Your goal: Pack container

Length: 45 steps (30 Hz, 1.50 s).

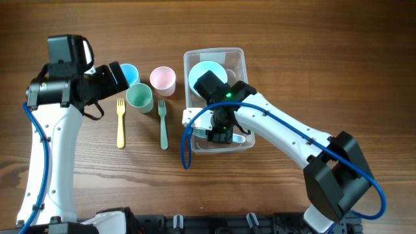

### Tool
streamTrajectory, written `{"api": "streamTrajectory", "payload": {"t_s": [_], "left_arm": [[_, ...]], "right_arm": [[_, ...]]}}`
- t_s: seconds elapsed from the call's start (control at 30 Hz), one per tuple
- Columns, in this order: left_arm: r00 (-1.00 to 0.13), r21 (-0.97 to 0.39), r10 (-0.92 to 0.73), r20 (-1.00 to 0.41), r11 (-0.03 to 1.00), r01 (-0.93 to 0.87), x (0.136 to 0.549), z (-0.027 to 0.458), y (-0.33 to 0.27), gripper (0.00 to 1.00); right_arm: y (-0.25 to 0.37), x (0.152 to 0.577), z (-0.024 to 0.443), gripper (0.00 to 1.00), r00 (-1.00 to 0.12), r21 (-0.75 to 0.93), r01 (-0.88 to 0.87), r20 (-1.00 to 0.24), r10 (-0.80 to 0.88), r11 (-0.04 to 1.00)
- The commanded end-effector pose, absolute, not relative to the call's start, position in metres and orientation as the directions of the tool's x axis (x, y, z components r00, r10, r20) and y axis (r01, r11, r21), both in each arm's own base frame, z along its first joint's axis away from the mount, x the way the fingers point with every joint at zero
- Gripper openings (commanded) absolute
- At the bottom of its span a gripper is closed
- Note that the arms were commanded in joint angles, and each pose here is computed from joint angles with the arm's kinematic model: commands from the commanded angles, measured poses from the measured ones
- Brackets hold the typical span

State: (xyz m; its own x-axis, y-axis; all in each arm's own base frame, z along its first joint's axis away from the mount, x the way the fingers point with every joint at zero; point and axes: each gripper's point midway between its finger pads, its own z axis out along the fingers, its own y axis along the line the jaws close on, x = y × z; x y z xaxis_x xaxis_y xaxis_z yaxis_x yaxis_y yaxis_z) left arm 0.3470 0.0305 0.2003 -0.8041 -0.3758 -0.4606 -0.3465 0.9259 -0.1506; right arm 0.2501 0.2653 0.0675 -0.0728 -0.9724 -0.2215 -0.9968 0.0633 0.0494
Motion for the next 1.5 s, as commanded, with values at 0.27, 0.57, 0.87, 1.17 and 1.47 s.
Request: {"api": "streamTrajectory", "payload": {"t_s": [0.27, 0.57, 0.87, 1.17, 1.47], "left_arm": [[-0.793, -0.161, -0.38, -0.476, 0.924, -0.347, 0.351, 0.207, 0.032, 1.0], [-0.793, -0.161, -0.38, -0.476, 0.924, -0.347, 0.351, 0.207, 0.032, 1.0], [-0.833, -0.396, -0.453, -0.319, 0.862, -0.317, 0.339, 0.206, -0.015, 1.0], [-0.853, -0.217, -0.191, -0.487, 0.972, -0.094, 0.351, 0.237, -0.056, 0.99], [-0.922, -0.066, -0.041, -0.385, 0.998, -0.017, 0.35, 0.191, -0.089, 0.95]], "right_arm": [[0.27, 0.269, 0.127, 0.27, -0.244, -0.054, -0.959, -0.343, -0.907, 0.278], [0.067, 0.311, 0.332, 0.63, -0.612, 0.149, -0.088, -0.788, 0.064, 0.985], [-0.041, 0.314, 0.259, 1.0, -0.747, 0.151, 0.321, -0.567, 0.347, 0.935], [-0.043, 0.348, 0.183, 1.0, -0.847, 0.124, 0.36, -0.373, 0.379, 0.925], [-0.044, 0.353, 0.185, 1.0, -0.838, 0.128, 0.355, -0.395, 0.376, 0.926]]}}
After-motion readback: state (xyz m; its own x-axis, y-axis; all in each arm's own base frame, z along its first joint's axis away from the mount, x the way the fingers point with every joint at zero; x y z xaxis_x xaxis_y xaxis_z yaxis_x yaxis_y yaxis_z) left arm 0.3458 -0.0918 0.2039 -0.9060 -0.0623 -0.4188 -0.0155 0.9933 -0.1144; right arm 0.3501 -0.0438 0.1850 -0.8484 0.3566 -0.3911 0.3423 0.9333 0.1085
